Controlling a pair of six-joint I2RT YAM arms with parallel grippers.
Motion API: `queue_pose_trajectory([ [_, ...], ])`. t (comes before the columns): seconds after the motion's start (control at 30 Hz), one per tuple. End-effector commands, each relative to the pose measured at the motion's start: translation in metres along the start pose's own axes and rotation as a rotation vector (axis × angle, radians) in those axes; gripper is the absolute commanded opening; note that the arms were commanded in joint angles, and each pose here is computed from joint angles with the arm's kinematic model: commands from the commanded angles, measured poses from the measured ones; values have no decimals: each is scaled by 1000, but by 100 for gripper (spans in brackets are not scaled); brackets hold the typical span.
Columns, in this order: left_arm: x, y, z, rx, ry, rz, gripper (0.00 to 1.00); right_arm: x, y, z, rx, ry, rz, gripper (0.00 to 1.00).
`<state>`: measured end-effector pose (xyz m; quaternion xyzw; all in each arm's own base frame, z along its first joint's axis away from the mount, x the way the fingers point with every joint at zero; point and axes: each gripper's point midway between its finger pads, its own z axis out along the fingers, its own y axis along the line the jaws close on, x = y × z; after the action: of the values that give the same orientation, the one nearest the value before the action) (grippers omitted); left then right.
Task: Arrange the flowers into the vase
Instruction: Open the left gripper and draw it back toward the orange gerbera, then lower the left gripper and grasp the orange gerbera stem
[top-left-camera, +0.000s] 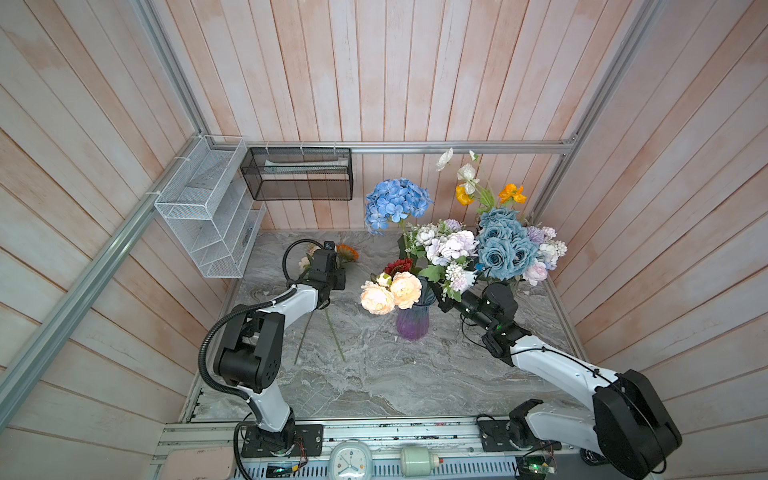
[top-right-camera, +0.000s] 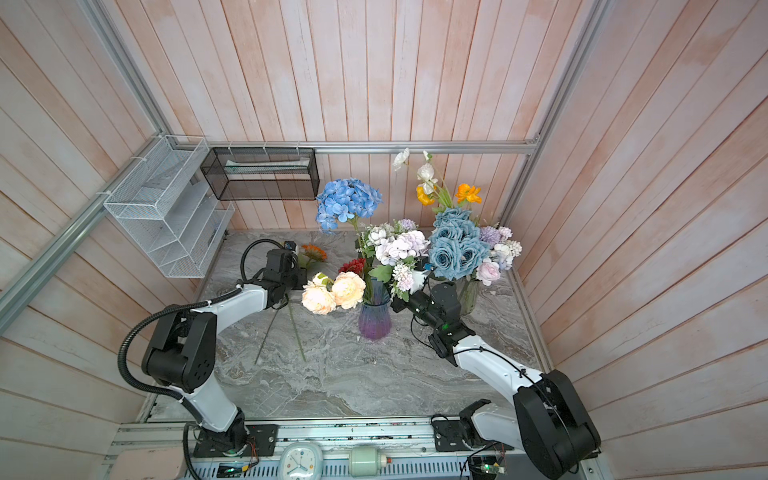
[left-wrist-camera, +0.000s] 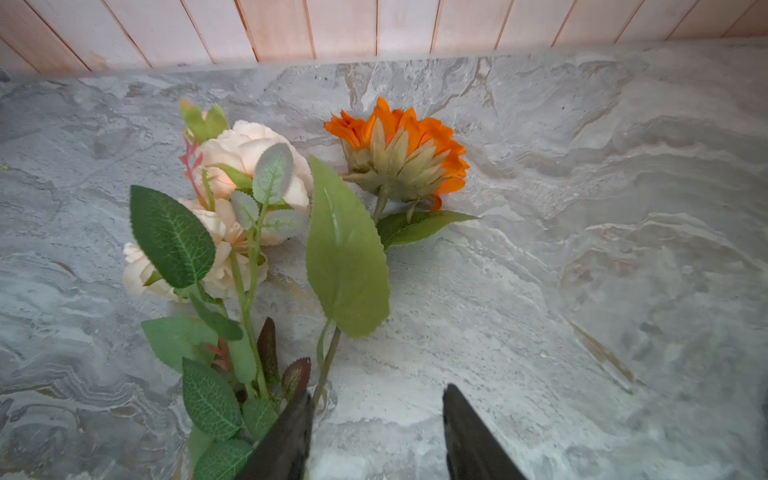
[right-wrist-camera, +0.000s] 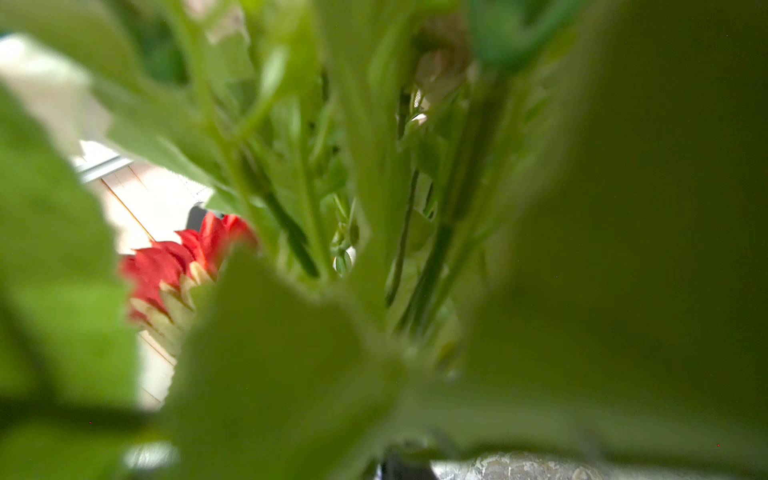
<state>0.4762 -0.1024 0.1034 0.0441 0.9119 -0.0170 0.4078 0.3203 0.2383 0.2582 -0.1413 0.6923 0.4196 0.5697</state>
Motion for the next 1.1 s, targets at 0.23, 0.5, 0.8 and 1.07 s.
queue_pose_trajectory([
  [0.23, 19, 11, 27, -6, 186, 66, 52, -12, 7, -2, -16, -37, -31, 13],
  [0.5, 41, 17, 43, -41, 264, 94, 52, -11, 8, 1, -26, -29, -28, 13],
  [0.8, 45, 25, 51, -88, 285, 116, 52, -9, 6, 1, -20, -23, -23, 13],
  [1.07, 58, 10, 50, -31, 315, 87, 41, -10, 6, 3, -23, -25, -21, 13],
])
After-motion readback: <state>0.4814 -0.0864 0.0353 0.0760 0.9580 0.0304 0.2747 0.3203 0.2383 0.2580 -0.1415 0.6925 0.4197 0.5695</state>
